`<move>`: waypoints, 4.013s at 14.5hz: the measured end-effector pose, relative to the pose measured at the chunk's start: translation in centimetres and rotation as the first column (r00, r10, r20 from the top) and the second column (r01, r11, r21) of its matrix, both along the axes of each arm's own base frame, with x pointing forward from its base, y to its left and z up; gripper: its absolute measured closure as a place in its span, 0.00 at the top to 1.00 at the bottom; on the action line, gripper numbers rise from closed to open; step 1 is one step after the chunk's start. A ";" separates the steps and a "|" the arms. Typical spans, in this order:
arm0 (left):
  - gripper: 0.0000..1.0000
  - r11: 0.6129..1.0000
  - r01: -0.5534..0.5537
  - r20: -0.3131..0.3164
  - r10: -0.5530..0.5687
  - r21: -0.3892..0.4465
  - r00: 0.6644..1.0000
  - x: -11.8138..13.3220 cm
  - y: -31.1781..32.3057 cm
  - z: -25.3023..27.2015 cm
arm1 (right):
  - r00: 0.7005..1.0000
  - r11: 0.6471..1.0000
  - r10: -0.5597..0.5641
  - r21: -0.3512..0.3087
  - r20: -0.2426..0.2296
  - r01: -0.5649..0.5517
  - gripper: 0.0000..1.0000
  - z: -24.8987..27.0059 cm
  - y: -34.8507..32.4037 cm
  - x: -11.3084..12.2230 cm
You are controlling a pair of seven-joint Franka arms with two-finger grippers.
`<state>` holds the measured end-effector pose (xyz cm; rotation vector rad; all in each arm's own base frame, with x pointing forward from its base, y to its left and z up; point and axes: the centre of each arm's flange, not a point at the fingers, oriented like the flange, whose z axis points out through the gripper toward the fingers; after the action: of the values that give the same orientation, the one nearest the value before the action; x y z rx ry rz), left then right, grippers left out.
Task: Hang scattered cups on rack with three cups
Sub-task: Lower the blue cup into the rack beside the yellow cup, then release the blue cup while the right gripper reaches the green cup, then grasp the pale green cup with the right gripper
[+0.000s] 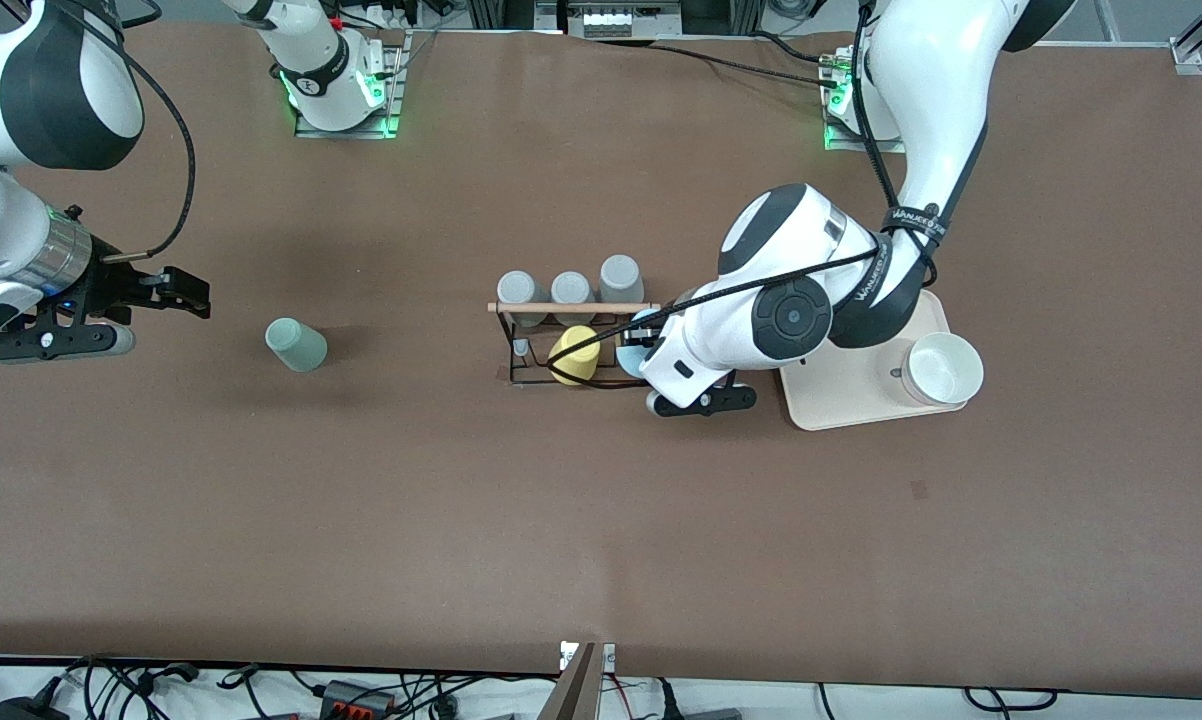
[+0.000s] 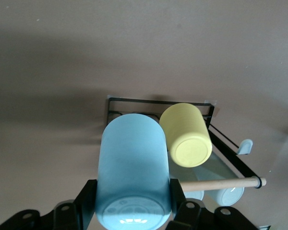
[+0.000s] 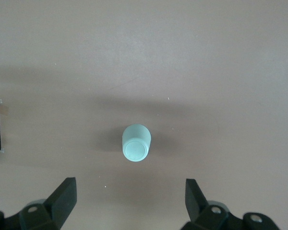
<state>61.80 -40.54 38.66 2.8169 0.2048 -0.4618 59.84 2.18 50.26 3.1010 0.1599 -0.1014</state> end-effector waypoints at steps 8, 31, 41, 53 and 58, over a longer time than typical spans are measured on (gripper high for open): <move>0.65 1.000 0.017 -0.018 -0.016 0.009 1.000 -0.7 -1.9 -3.3 | 1.000 1.000 -0.005 0.000 0.000 0.005 1.00 0.0 -0.1 0.0; 1.00 0.943 -0.132 0.147 0.091 0.305 0.985 1.5 28.2 19.0 | 1.000 1.000 -0.004 -0.002 -0.029 0.004 1.00 -1.8 0.1 0.4; 1.00 0.946 -0.061 0.256 -0.024 0.319 0.967 -4.1 29.6 16.5 | 0.992 0.999 0.044 -0.004 -0.117 -0.044 1.00 -15.0 3.1 1.6; 1.00 0.949 0.036 0.262 -0.122 0.312 0.957 -3.7 31.8 16.7 | 0.988 1.000 -0.023 -0.007 -0.155 0.023 1.00 -26.4 -1.1 -3.0; 1.00 0.949 0.037 0.265 -0.124 0.313 0.956 -3.7 31.8 16.9 | 0.985 1.000 -0.019 -0.007 -0.171 0.018 1.00 -28.0 -0.8 -3.2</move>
<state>58.06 -8.71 55.54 3.1604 0.1067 -0.0391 56.65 1.42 22.30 3.0865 0.1352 -0.3679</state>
